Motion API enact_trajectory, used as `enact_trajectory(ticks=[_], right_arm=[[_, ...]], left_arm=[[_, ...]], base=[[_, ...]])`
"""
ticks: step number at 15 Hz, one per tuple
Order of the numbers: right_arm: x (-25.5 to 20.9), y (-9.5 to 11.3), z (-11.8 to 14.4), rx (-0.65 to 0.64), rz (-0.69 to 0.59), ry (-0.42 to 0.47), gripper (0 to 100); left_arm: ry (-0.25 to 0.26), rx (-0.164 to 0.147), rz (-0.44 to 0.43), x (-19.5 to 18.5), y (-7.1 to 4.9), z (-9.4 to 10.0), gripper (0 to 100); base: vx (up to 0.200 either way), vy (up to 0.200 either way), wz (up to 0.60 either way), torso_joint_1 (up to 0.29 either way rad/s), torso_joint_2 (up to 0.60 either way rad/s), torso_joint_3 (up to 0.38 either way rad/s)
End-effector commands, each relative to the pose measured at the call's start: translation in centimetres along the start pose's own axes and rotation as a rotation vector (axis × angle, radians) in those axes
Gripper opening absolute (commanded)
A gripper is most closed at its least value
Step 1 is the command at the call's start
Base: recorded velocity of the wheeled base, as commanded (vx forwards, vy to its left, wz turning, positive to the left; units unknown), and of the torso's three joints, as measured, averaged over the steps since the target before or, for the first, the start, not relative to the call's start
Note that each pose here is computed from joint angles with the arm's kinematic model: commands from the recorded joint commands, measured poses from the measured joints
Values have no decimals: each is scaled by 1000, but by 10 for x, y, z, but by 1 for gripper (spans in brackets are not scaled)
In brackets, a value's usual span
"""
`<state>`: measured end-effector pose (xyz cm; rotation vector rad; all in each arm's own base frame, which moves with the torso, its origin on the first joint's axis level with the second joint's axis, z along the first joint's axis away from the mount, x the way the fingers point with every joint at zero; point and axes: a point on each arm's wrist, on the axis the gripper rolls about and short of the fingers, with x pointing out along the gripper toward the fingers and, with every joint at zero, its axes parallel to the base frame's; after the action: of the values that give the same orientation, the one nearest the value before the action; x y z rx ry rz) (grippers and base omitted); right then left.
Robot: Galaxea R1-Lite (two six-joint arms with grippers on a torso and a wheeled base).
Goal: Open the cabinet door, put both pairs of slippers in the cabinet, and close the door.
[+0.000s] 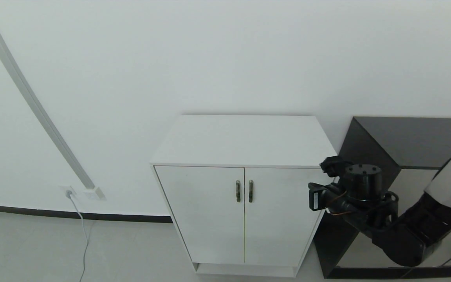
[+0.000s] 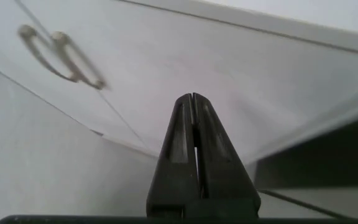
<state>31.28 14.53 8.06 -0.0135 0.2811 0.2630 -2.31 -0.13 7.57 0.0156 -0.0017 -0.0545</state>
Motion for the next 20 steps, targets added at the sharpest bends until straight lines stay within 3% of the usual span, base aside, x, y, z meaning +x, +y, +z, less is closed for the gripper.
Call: enact_trajectory(ticks=[1,5,8,15,20], right_arm=[[-28,-31,3,23,-79,-19,0],[-66,-73,1,60,-214,-8,0],[-96,-92,2,80,-291,-17,0],[-166,-111,9,17,-430,-104,0],[-213,-104,5,22,-458,-133,0]], left_arm=[[1,0,1,0,0,0,0],[1,0,1,0,0,0,0],[1,0,1,0,0,0,0],[1,0,-1,0,0,0,0],[1,0,-1,0,0,0,0]], base=[[0,0,0,0,0,0],[0,0,0,0,0,0],[0,0,0,0,0,0],[0,0,0,0,0,0],[0,0,0,0,0,0]])
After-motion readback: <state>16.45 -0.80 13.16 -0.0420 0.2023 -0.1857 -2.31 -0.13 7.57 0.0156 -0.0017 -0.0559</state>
